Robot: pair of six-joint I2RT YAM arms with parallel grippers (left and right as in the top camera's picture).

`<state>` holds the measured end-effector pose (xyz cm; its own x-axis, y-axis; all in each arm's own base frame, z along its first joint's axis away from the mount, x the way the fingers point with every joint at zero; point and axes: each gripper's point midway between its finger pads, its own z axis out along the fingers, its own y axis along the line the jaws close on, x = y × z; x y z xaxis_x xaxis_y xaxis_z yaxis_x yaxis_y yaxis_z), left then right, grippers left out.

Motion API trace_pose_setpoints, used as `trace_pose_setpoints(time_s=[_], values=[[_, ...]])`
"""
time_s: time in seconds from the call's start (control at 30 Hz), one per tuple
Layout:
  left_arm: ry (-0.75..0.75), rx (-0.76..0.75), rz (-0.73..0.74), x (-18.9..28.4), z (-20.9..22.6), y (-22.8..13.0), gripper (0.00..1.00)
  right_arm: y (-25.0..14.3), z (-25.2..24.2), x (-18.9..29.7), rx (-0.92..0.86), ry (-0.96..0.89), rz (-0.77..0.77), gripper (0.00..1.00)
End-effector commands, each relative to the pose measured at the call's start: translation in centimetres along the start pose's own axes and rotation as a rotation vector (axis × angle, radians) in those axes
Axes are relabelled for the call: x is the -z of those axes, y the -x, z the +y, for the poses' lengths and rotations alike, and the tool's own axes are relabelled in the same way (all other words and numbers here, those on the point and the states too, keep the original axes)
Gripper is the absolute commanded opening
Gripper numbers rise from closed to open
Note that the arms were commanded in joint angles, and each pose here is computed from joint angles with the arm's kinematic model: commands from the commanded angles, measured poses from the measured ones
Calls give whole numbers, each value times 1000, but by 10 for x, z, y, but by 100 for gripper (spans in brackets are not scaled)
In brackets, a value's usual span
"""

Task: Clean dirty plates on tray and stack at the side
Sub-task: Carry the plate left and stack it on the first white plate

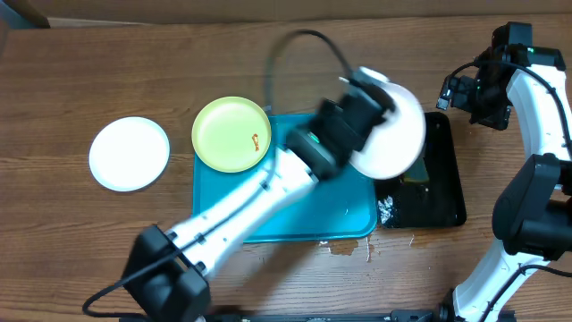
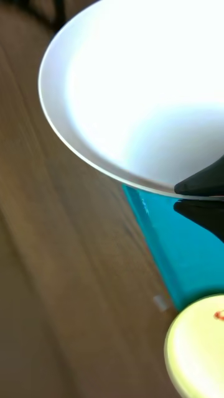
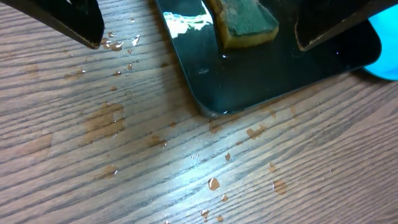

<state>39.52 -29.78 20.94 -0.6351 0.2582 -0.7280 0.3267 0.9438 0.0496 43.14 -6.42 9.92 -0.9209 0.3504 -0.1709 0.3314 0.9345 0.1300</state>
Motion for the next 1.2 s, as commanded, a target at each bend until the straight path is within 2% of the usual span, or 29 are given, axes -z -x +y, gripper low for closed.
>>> trace_pose_setpoints(time_s=[0.0,0.13,0.33,0.53,0.67,0.83,1.17], values=[[-115,247,92,-13,34,1,4,8,4,17,6,9,-51,100],[-18,490,197,-24,126,-19,4,8,4,17,6,9,-51,100],[185,916,340,-4,270,-80,4,8,4,17,6,9,-51,100],[361,1163,357,36,375,-135,4,8,4,17,6,9,-51,100],[461,1288,394,67,414,-174,4,8,4,17,6,9,-51,100],[648,1325,424,91,447,-213,4,8,4,17,6,9,-51,100],[764,1331,448,94,461,-249,4,8,4,17,6,9,-51,100]])
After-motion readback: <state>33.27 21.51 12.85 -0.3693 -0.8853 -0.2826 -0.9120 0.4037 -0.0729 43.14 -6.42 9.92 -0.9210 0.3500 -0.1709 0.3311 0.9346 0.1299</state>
